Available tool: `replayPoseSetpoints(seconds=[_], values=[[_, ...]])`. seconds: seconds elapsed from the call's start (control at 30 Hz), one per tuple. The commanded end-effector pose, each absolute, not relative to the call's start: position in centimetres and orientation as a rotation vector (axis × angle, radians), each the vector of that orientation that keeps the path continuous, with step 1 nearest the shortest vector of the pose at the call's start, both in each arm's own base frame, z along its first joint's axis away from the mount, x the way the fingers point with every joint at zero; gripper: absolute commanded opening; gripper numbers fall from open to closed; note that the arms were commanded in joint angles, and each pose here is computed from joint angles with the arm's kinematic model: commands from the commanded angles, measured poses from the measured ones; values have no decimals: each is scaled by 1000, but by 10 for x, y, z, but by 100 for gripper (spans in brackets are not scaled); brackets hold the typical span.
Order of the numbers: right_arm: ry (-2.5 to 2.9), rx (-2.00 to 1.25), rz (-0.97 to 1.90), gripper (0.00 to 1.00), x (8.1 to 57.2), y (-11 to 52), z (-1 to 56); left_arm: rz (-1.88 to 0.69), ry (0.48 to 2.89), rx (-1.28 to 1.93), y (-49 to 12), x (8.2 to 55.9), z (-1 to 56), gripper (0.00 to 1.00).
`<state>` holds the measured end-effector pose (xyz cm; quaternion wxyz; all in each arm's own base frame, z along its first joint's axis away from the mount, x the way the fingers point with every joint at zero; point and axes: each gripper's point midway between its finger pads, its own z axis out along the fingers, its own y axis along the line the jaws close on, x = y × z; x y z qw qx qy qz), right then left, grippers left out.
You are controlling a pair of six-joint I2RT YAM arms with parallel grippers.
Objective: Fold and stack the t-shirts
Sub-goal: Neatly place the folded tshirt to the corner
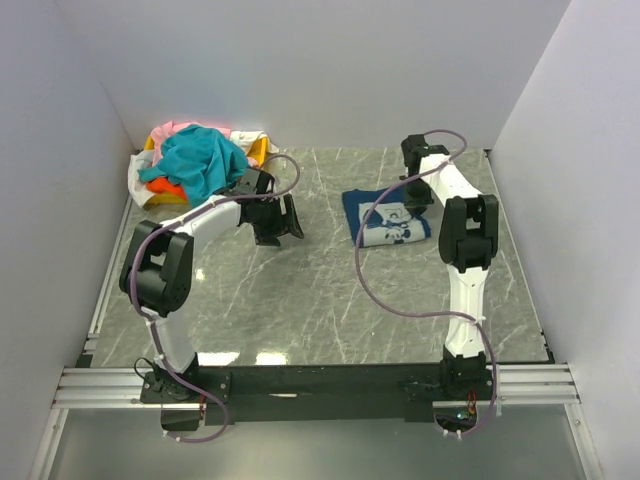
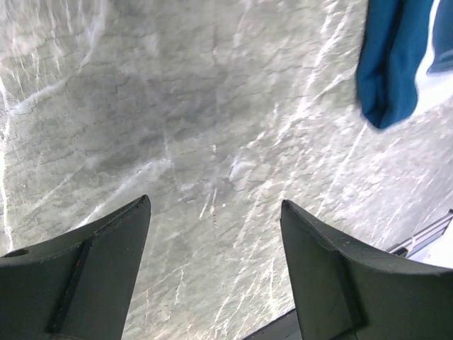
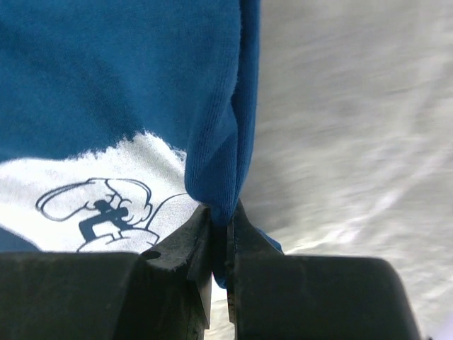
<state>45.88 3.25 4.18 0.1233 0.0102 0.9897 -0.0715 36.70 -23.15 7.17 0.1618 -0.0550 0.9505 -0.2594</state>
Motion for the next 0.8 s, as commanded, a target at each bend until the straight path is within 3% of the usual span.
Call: replayPoseSetpoints(seconds=[0.0,0.47,0.77], values=[[2795,91,-482,0,479,-24,63,-752,2646,-117,-231,371,93,79],[2600,280,-947,0,518,-138,68,-691,2713,-154,-221,356,80,79],[2415,363,-1106,0,542,-176,93,-669,2723,-169,-218,355,77,79]])
